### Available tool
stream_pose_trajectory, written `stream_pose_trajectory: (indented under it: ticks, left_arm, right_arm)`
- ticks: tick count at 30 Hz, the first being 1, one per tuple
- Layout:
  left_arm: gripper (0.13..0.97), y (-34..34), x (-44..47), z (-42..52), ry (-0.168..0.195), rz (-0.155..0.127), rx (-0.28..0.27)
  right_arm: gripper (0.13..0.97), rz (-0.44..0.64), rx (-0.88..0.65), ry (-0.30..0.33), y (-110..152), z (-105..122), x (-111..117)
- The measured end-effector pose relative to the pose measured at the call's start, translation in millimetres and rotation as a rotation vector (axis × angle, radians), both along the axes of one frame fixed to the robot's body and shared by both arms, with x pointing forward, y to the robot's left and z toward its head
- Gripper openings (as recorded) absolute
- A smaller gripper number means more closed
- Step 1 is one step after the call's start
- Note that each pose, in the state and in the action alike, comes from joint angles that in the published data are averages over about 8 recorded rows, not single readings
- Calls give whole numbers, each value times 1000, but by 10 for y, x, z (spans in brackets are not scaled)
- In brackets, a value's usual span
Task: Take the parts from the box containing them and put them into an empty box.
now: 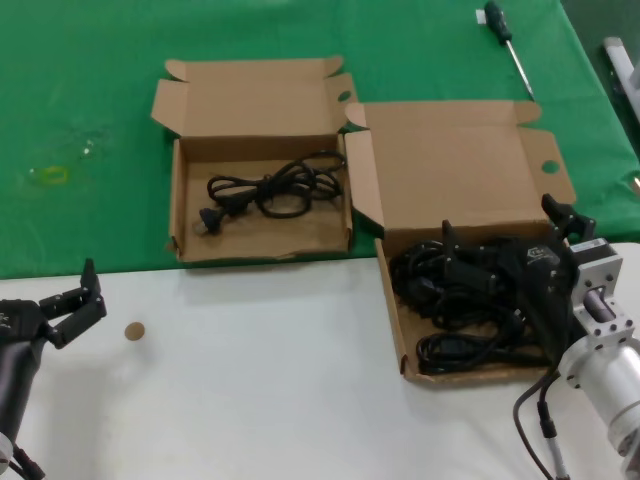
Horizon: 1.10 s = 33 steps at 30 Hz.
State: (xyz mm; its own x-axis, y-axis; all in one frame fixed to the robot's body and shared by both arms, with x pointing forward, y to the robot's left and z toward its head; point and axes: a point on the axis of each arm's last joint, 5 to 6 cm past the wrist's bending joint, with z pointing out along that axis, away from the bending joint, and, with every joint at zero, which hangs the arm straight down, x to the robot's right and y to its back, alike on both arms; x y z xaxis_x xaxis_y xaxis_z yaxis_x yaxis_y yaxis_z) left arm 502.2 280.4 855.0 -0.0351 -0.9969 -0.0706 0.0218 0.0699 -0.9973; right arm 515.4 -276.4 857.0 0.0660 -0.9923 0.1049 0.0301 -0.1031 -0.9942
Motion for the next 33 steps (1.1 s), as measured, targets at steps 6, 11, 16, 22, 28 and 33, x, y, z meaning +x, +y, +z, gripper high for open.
stream_pose_trajectory:
  ticks: [6,11,16,22,28,33]
  left_arm:
    - [966,0,0,0,0,0,0]
    - [966,0,0,0,0,0,0]
    - [966,0,0,0,0,0,0]
    - [966,0,0,0,0,0,0]
    - [966,0,0,0,0,0,0]
    - [966,0,0,0,0,0,0]
  right_arm:
    - [966,0,0,0,0,0,0]
    - [966,0,0,0,0,0,0]
    - [966,0,0,0,0,0,0]
    - [966,0,0,0,0,0,0]
    - [966,0,0,0,0,0,0]
    - [966,0,0,0,0,0,0]
